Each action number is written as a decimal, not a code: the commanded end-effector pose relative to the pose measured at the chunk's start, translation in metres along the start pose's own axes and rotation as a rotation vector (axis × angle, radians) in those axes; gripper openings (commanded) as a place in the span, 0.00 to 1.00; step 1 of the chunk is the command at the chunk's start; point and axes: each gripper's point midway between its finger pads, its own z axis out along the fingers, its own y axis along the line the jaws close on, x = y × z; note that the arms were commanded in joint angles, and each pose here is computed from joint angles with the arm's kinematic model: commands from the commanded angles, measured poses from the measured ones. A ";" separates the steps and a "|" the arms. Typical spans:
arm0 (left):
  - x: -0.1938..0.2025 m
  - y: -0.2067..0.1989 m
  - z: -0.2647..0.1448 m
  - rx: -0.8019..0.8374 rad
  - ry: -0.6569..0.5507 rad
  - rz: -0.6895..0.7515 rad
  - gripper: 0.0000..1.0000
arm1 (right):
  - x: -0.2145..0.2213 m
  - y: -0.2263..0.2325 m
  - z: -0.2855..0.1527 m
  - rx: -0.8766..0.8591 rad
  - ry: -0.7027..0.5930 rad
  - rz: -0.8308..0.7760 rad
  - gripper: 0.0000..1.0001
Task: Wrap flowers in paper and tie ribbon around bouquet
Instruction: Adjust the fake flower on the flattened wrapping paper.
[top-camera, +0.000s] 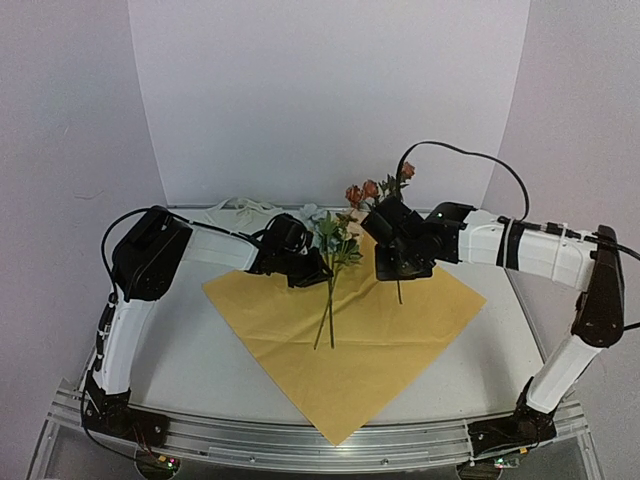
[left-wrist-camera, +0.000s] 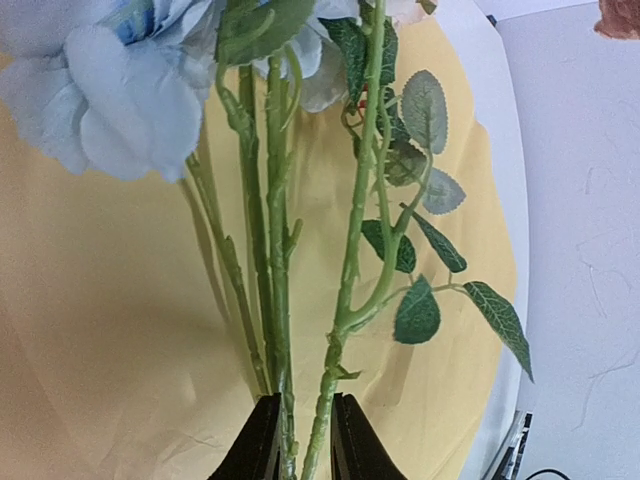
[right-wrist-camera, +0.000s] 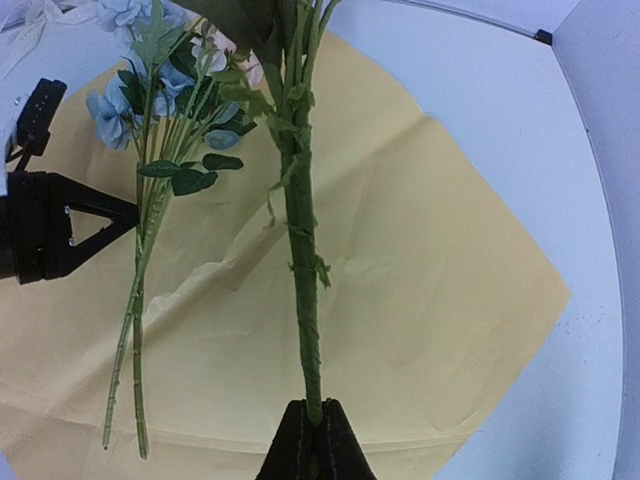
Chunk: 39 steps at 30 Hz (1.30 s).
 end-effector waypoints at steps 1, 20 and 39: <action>-0.014 -0.027 -0.004 0.058 -0.011 0.059 0.20 | -0.013 0.019 0.011 -0.155 -0.006 0.132 0.00; -0.029 -0.015 -0.086 0.008 -0.100 0.020 0.35 | 0.016 0.083 0.080 -0.351 0.054 0.279 0.00; -0.017 0.078 -0.182 -0.167 -0.169 -0.134 0.36 | 0.047 0.103 0.098 -0.354 0.121 0.249 0.24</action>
